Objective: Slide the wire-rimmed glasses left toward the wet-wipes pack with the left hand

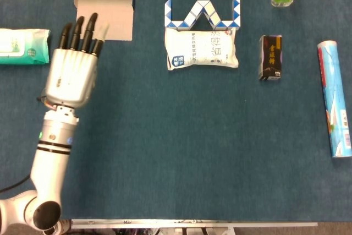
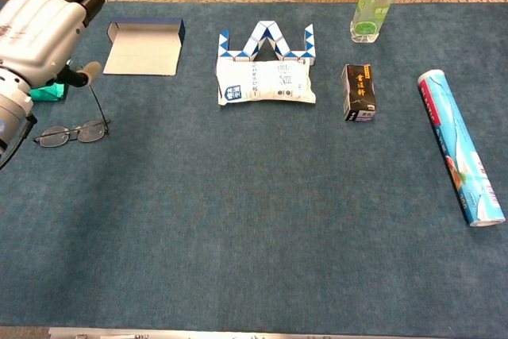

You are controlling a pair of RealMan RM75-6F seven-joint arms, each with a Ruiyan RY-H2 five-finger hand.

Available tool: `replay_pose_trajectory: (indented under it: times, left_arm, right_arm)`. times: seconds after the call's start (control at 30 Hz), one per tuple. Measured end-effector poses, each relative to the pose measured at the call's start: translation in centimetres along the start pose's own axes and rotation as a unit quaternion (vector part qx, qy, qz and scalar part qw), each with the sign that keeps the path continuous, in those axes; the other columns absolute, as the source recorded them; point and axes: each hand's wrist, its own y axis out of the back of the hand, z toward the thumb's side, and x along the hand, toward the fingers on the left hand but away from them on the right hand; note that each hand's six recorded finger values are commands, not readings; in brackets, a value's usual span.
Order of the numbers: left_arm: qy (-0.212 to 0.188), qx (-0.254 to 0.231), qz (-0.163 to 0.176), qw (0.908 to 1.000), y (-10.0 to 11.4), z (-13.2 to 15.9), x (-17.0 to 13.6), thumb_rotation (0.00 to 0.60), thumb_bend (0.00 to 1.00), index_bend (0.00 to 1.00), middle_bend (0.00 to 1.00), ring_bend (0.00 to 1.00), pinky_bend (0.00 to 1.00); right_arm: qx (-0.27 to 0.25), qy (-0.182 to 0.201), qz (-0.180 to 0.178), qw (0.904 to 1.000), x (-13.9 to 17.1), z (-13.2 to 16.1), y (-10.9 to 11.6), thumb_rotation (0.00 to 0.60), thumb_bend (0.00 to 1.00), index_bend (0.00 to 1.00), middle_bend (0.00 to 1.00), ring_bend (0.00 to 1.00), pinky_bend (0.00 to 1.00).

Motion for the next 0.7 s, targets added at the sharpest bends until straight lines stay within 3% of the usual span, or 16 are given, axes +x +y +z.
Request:
replay_pose_trajectory:
  times: [0.3,0.7]
  left_arm:
    - [0.000,0.010,-0.008,0.9999,-1.6,0.8,1.4,0.600,0.32,0.02,0.00,0.00,0.11]
    - [0.049,0.048,-0.021,0.9974,-3.8,-2.7,2.3,0.600,0.32,0.02,0.00,0.00,0.11]
  right_arm:
    - [-0.001,0.000,-0.001,1.0000,0.0,-0.1,0.1,0.600,0.16,0.62,0.34,0.11,0.28]
    - [0.002,-0.003,0.004,1.0000,-0.1,-0.2,-0.2,0.600,0.16,0.62,0.34,0.11,0.28]
